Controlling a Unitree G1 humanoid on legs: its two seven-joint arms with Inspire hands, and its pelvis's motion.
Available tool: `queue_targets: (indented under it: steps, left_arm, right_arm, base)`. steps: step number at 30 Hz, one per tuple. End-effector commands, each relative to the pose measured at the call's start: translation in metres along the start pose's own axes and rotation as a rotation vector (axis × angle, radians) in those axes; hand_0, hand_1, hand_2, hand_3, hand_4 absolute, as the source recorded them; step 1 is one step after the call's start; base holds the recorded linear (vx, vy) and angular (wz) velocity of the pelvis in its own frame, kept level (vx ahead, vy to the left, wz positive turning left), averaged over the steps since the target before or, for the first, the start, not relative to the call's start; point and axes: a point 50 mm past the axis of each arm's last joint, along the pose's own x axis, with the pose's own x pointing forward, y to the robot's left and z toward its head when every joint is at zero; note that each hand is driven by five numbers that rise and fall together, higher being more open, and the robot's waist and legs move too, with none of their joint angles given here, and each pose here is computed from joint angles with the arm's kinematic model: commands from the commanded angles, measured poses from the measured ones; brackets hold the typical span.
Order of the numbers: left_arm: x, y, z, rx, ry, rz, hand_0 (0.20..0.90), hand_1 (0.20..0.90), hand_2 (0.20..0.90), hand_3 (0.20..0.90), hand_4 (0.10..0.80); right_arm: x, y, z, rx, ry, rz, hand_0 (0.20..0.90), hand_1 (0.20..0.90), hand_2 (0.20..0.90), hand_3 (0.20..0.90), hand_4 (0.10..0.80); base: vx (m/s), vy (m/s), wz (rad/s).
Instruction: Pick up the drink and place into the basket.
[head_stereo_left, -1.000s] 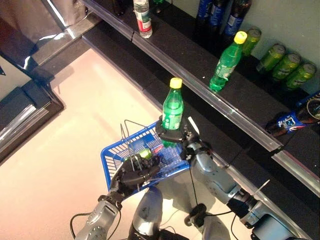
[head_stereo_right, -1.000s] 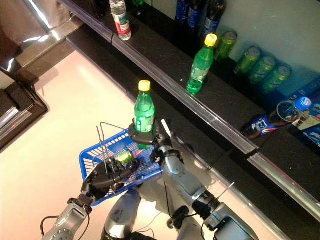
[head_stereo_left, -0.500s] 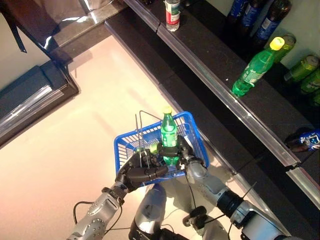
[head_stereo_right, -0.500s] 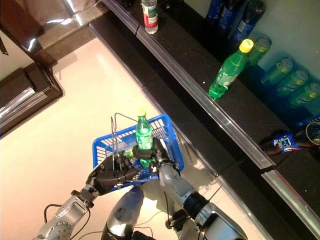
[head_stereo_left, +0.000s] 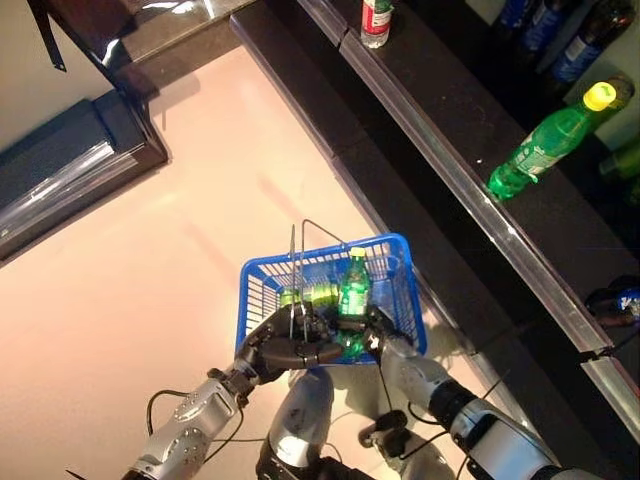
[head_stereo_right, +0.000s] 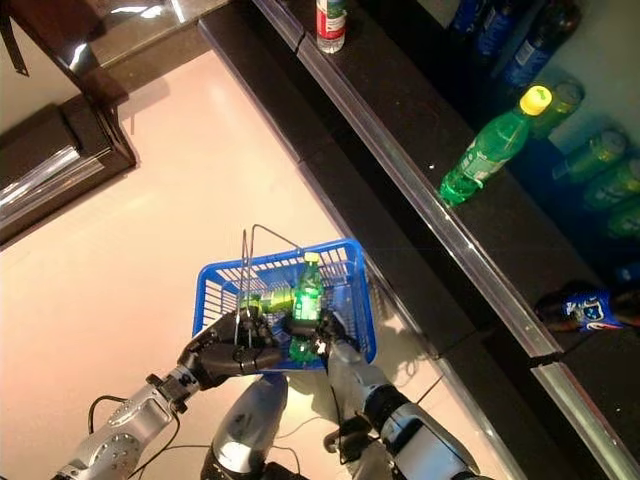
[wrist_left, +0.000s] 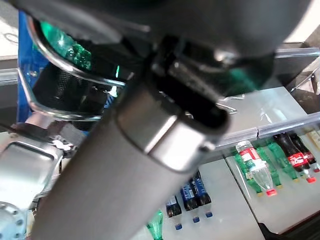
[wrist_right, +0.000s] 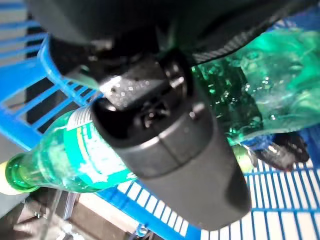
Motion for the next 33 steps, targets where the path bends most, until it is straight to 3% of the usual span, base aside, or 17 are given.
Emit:
queue_targets:
  steps: [1,7,14,25,26,27,28,33]
  left_arm:
    - [0.014,-0.103,0.105,0.15,-0.55,-0.624,0.3,0.3,0.3,0.2,0.1]
    - [0.018,-0.107,0.107,0.151,-0.557,-0.639,0.3,0.3,0.3,0.2,0.1]
    - [0.021,-0.112,0.111,0.16,-0.542,-0.658,0.3,0.3,0.3,0.2,0.1]
    - [0.024,-0.109,0.117,0.175,-0.502,-0.646,0.3,0.3,0.3,0.2,0.1]
    - [0.023,-0.109,0.117,0.176,-0.501,-0.649,0.3,0.3,0.3,0.2,0.1]
    - [0.022,-0.109,0.118,0.178,-0.499,-0.65,0.3,0.3,0.3,0.2,0.1]
    - [0.021,-0.108,0.118,0.18,-0.498,-0.65,0.3,0.3,0.3,0.2,0.1]
    - [0.021,-0.108,0.12,0.185,-0.495,-0.648,0.3,0.3,0.3,0.2,0.1]
  right_arm:
    - [-0.005,0.069,-0.021,0.163,0.127,0.258,0.3,0.3,0.3,0.2,0.1]
    - [-0.003,0.069,-0.031,0.359,0.241,0.25,0.3,0.3,0.3,0.2,0.1]
    - [0.002,0.074,-0.013,0.578,0.329,0.224,0.3,0.3,0.3,0.2,0.1]
    - [0.005,0.055,0.017,0.619,0.392,0.233,0.302,0.302,0.302,0.203,0.103]
    - [0.006,0.052,0.019,0.621,0.383,0.235,0.641,0.641,0.641,0.598,0.498]
    - [0.006,0.05,0.021,0.624,0.379,0.233,0.834,0.834,0.834,0.823,0.723]
    - [0.007,0.046,0.021,0.62,0.368,0.225,0.9,0.9,0.9,0.9,0.8]
    - [0.008,0.039,0.024,0.615,0.342,0.213,0.9,0.9,0.9,0.9,0.8]
  base:
    - [0.0,0.0,0.0]
    - [0.0,-0.001,-0.01]
    - [0.014,-0.006,0.01]
    - [0.048,0.004,0.07]
    - [0.028,-0.012,0.1]
    - [0.023,-0.013,0.06]
    - [0.0,0.0,0.0]
    - [0.0,0.0,0.0]
